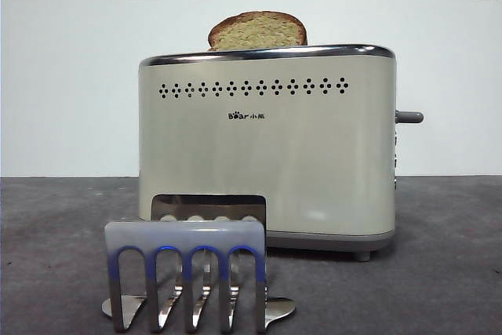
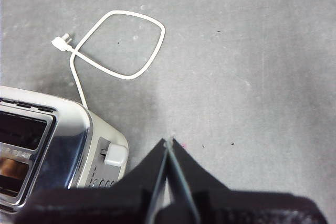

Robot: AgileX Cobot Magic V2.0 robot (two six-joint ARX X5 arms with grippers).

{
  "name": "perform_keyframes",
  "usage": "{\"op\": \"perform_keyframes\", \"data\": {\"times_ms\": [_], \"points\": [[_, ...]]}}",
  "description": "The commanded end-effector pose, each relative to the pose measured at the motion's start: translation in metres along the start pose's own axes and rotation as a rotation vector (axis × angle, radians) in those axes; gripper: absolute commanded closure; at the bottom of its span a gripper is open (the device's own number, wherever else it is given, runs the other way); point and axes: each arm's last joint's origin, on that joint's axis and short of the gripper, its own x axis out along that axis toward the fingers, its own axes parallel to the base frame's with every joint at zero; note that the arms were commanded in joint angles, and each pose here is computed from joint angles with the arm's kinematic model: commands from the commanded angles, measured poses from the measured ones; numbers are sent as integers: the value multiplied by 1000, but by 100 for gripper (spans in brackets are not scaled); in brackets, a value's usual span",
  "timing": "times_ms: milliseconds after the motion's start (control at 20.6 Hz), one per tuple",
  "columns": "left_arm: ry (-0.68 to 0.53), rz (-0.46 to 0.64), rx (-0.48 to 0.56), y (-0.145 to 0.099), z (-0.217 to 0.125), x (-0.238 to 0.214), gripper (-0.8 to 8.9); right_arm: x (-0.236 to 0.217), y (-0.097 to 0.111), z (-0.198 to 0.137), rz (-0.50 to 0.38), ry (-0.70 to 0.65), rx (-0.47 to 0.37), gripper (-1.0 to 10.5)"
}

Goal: Pick up a slice of bread from the rack,put the bread on the toaster,press the button

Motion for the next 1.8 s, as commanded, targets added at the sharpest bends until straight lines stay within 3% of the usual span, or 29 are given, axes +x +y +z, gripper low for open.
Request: {"op": "perform_keyframes", "data": {"times_ms": [49, 243, 486, 681, 876, 1654, 1800], "points": [[-59, 70, -79, 1, -32, -8, 817, 0, 0, 1, -4, -4, -5, 946], [-130, 121, -104, -3, -73, -7, 817, 0, 0, 1, -4, -4, -5, 946], [-190, 200, -230, -8, -99, -7, 817, 0, 0, 1, -4, -4, -5, 947], [-156, 131, -188, -16, -100, -5, 817, 0, 0, 1, -4, -4, -5, 946], [-104, 181, -178, -18, -105, -4, 817, 0, 0, 1, -4, -4, -5, 946], [-101, 161, -185, -19, -105, -3, 817, 0, -1, 1, -25, -11, -4, 946], [-101, 161, -185, -19, -105, -3, 817, -23, -4, -12, -35, -67, -4, 946]]}}
